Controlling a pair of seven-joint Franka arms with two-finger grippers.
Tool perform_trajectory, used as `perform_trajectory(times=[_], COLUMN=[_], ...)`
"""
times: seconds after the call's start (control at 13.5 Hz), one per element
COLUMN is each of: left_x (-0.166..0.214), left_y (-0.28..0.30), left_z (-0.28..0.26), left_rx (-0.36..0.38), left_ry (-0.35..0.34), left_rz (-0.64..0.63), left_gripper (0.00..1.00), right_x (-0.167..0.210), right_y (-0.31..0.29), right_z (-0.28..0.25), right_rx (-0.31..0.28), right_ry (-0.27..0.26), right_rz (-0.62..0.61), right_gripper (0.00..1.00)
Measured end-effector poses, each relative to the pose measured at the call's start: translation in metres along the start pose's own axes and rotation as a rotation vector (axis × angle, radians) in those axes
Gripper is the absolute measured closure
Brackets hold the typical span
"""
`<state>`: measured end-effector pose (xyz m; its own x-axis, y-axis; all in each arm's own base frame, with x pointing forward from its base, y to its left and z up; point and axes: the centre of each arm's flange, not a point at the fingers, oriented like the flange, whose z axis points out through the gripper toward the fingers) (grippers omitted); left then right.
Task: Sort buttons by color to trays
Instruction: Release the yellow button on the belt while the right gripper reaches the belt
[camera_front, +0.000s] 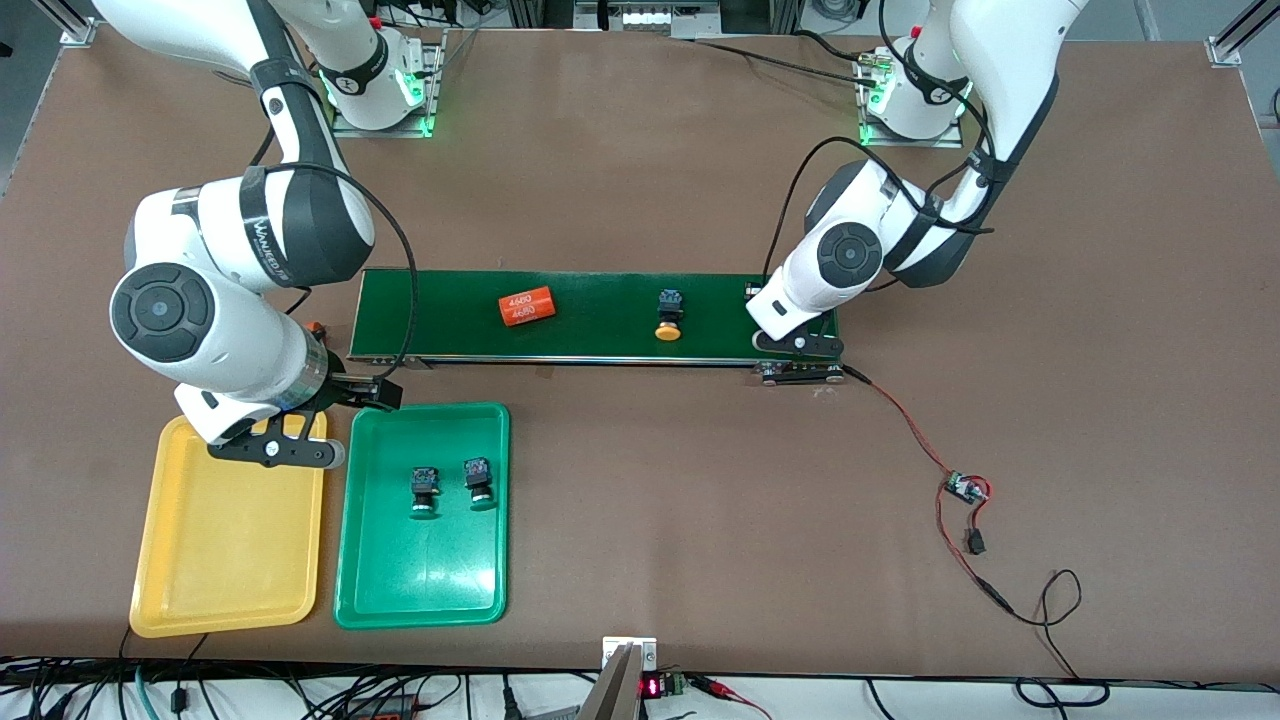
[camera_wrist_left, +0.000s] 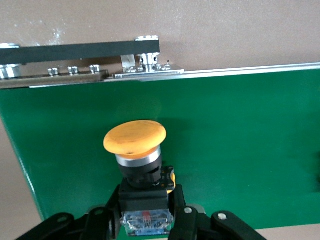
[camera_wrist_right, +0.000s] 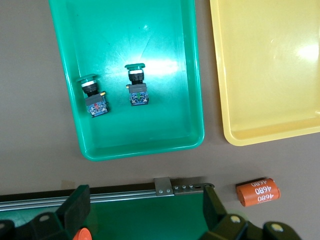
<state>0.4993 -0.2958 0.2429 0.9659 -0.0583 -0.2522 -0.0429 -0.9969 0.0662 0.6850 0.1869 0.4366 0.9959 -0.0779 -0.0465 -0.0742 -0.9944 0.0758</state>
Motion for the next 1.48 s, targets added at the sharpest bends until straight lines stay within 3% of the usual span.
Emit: perform_trajectory(times=[0.3, 0.45, 0.74, 1.04, 1.26, 1.48], left_x=[0.002, 0.003, -0.009, -0.011, -0.009, -0.013], left_y=[0.002, 0.001, -0.031, -0.117, -0.189, -0.228], left_z=[-0.016, -0.05, -0.148, -0.217, -0.247, -0.299], left_rx=[-0.008, -0.012, 0.017, 0.047, 0.07, 0.072], left_ry=[0.033, 0.081, 0.162, 0.247, 0.263, 0.282], left_rz=[0.001, -0.003, -0.06, -0.052, 0.041, 0.032], left_gripper=[0.15, 0.0, 0.0, 0.0, 0.0, 0.0], right_x=[0.003, 0.002, -0.012, -0.023, -0.053, -0.078], right_y=[0.008, 0.014, 0.051, 0.101, 0.071, 0.057], right_z=[0.0, -0.003, -0.008, 0.006, 0.032, 0.055], right_rx=[0.0, -0.001, 0.004, 0.04, 0.041, 0.032], right_ry=[-0.001, 0.002, -0.015, -0.023, -0.09, -0.142], right_rz=[0.012, 0.02, 0.045, 0.016, -0.041, -0.084], right_gripper=[0.0, 0.0, 0.0, 0.0, 0.0, 0.0])
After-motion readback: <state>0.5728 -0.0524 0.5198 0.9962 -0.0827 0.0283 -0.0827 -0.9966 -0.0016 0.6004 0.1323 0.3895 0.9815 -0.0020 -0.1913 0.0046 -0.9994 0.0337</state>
